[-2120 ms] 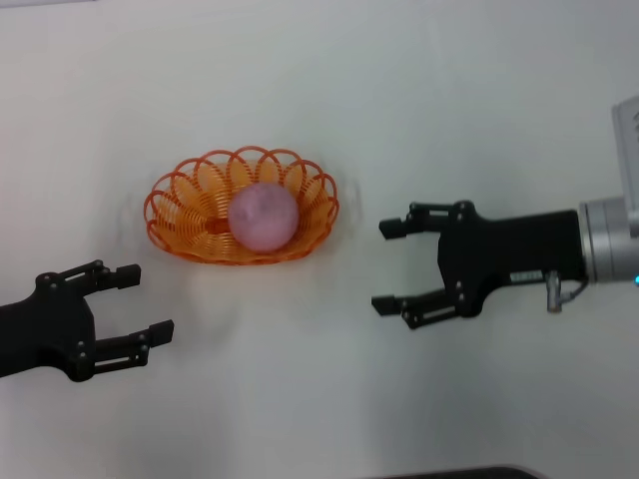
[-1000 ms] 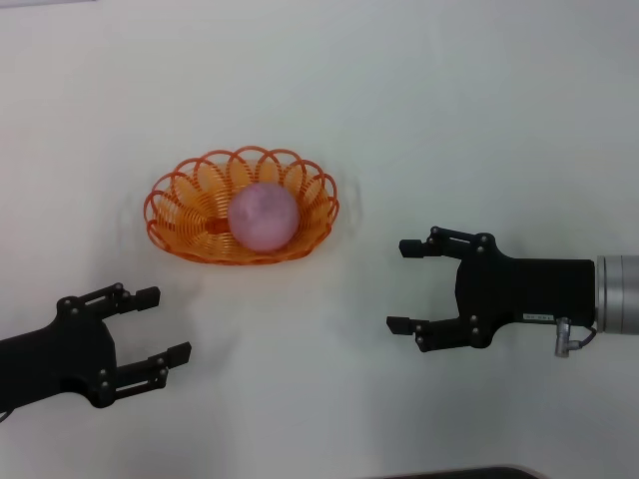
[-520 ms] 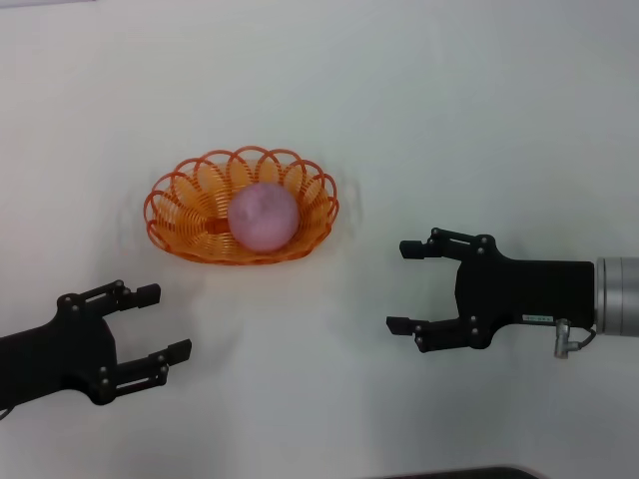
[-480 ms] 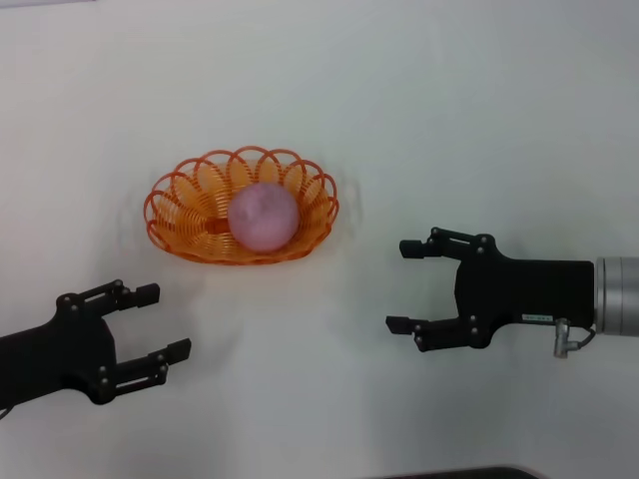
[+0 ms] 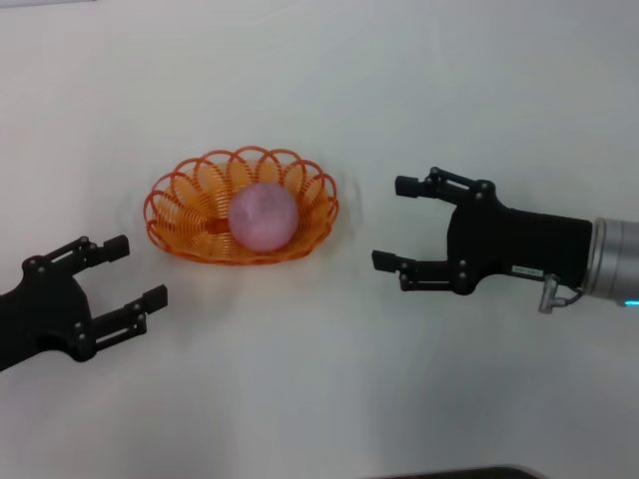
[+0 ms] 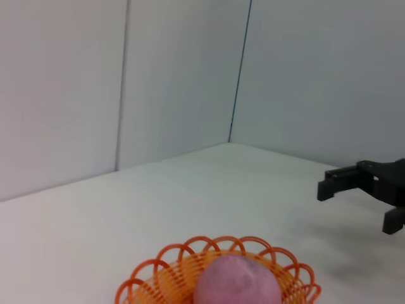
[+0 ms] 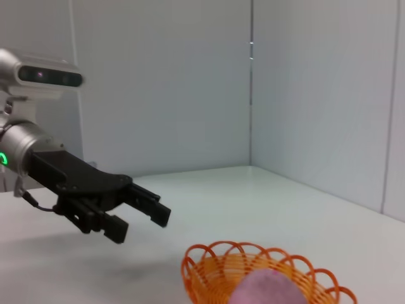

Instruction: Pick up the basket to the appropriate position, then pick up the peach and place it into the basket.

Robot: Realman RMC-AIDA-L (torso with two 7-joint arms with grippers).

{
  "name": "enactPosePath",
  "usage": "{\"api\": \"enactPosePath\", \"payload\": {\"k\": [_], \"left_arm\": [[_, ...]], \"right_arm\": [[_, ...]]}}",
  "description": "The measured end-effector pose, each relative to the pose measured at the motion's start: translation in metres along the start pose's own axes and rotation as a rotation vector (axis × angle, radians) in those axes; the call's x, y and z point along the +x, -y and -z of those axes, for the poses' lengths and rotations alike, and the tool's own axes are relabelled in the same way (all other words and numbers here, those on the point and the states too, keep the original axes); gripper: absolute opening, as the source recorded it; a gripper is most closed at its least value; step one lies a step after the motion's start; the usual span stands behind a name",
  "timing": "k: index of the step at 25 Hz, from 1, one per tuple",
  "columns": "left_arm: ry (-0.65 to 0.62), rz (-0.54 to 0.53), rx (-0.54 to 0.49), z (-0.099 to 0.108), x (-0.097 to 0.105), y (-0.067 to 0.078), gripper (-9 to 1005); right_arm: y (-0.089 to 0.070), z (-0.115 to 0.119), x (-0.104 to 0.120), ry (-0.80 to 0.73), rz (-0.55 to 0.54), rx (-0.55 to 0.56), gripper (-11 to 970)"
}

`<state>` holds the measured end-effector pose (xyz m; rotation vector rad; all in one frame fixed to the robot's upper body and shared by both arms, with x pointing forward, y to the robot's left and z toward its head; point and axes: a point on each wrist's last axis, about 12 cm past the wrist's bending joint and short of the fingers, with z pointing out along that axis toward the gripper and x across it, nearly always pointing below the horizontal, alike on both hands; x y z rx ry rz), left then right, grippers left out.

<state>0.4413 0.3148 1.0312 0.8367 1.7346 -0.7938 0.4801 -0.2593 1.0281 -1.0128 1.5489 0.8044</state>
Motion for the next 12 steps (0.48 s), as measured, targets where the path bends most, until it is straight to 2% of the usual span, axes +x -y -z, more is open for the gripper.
{"api": "enactPosePath", "payload": {"k": [12], "left_arm": [[-0.002,0.007,0.006,0.0,0.0031,0.0032,761]], "right_arm": [[-0.003,-0.0024,0.0041,-0.022,-0.014,-0.023,928]]}}
